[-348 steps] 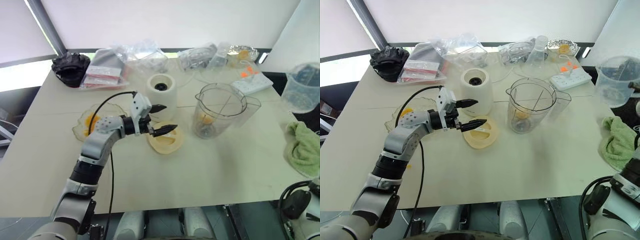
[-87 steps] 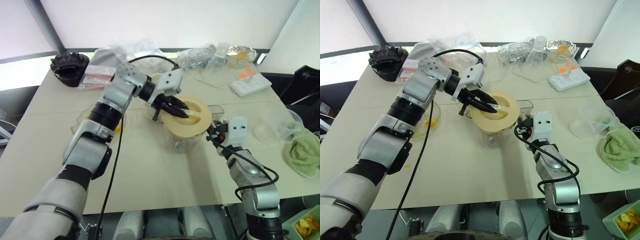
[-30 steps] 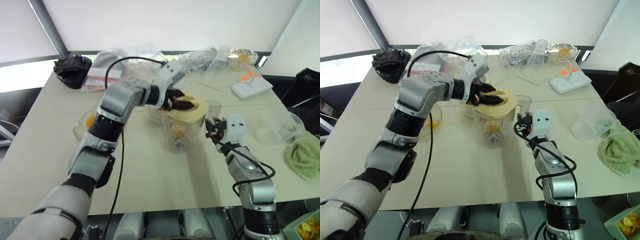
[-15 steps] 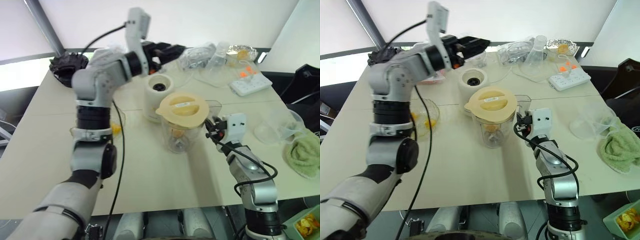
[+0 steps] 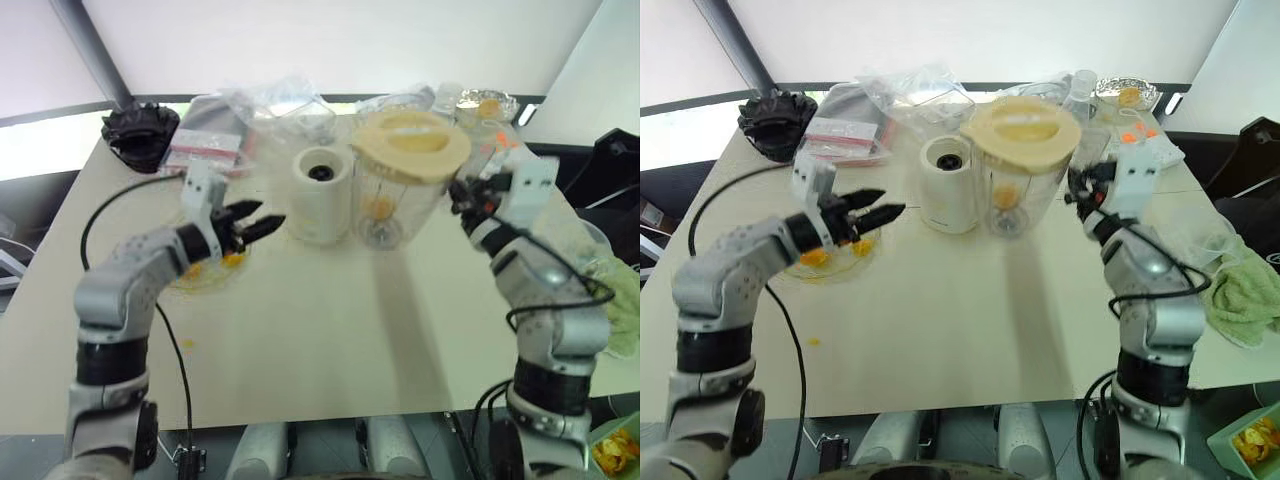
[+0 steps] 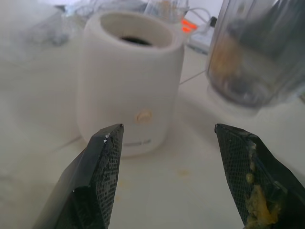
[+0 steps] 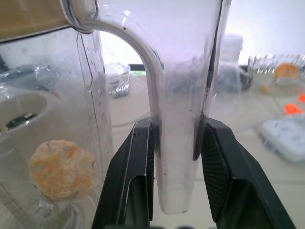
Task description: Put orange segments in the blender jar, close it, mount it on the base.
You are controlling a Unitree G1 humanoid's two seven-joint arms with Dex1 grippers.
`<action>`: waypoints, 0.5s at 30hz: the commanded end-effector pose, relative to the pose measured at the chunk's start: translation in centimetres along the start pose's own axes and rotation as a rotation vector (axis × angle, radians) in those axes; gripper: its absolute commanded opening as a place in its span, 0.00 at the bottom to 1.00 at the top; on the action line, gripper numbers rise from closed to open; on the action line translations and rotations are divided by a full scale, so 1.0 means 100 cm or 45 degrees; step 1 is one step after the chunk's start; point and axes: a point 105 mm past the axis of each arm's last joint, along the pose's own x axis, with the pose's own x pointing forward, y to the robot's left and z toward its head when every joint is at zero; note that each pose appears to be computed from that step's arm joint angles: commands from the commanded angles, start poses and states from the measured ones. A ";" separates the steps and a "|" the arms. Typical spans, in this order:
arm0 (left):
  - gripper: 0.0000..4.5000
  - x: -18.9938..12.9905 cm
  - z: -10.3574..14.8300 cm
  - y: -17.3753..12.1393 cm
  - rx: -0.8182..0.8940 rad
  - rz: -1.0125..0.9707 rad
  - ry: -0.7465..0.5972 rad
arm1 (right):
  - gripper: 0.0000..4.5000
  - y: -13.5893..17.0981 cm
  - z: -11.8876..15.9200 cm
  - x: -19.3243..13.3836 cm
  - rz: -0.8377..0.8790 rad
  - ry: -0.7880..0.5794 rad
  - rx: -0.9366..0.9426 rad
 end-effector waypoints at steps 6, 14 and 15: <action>0.71 -0.004 0.005 -0.012 0.058 0.020 -0.101 | 0.18 0.017 0.113 0.029 0.110 -0.197 -0.036; 0.71 -0.005 -0.005 -0.021 0.039 0.053 -0.115 | 0.18 0.069 0.131 0.074 0.206 -0.213 0.094; 0.71 -0.006 -0.006 -0.021 0.038 0.057 -0.114 | 0.18 0.074 0.128 0.078 0.207 -0.208 0.103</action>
